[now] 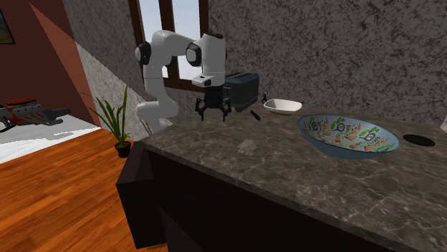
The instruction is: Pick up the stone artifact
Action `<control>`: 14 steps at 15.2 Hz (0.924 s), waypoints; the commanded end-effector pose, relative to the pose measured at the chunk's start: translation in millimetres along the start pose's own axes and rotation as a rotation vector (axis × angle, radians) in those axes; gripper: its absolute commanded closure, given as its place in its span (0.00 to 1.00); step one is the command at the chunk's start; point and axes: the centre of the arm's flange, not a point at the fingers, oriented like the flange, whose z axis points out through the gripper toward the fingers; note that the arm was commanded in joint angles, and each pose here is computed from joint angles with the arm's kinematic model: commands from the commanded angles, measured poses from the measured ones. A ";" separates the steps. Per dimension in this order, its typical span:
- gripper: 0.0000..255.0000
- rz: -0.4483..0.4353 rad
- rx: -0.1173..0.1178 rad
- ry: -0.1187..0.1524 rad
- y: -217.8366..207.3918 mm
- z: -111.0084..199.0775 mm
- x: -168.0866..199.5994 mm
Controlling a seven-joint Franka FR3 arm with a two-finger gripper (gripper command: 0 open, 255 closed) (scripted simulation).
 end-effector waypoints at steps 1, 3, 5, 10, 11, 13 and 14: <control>0.00 0.044 0.001 -0.006 -26.2 2.2 9.6; 0.00 0.082 0.001 -0.012 -50.1 4.9 21.2; 0.00 0.121 0.001 -0.017 -73.6 7.6 33.7; 0.00 0.217 0.001 -0.031 -130.0 14.8 68.6; 0.00 0.236 0.001 -0.034 -140.9 16.3 76.2; 0.00 0.260 0.001 -0.037 -154.0 18.2 85.8; 0.00 0.260 0.001 -0.037 -154.2 23.4 86.0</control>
